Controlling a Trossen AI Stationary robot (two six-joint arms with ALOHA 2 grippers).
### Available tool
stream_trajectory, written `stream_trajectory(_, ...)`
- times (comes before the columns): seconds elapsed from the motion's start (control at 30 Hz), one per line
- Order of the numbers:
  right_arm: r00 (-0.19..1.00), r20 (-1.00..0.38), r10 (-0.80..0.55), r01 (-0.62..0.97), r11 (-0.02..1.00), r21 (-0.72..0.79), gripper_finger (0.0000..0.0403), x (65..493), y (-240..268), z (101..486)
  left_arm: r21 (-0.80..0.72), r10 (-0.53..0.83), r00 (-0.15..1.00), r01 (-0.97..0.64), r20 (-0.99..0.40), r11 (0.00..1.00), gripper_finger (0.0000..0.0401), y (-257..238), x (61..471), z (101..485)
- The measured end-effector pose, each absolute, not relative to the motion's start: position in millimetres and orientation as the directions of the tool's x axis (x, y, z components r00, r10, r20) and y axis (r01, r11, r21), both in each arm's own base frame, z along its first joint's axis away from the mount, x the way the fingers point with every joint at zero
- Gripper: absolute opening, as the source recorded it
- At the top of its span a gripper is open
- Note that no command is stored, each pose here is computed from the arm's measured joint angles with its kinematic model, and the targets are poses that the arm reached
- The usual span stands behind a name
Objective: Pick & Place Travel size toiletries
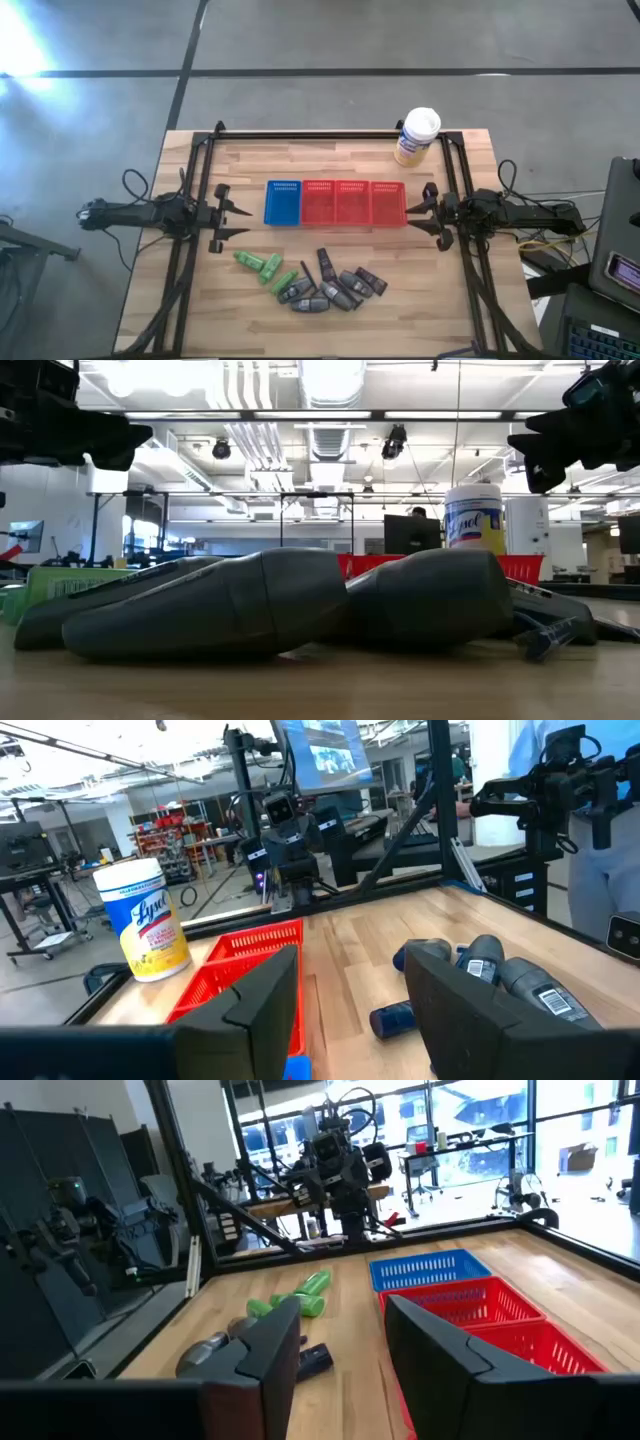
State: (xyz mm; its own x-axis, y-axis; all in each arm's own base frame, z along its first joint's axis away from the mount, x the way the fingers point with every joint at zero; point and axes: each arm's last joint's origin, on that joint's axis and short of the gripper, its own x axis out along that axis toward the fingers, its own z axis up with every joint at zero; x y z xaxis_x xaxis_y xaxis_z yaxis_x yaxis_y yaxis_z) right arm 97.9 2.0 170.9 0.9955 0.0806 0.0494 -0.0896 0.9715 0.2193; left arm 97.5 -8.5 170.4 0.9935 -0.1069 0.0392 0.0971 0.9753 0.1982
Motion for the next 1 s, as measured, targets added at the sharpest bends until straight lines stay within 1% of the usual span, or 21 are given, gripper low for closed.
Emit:
stream_trajectory(0.6, 0.996, 0.049, 0.081, -0.09, 0.972, 0.219, 0.0184, 97.9, 2.0, 170.9, 0.198, -0.107, 0.993, 0.097, 0.039, 0.975, 0.019, -8.5, 97.5, 170.5)
stream_trajectory(1.0, 0.996, 0.049, 0.081, -0.09, 0.972, 0.219, 0.02, 97.9, 2.0, 170.9, 0.198, -0.107, 0.993, 0.097, 0.039, 0.975, 0.019, -8.6, 97.5, 170.5)
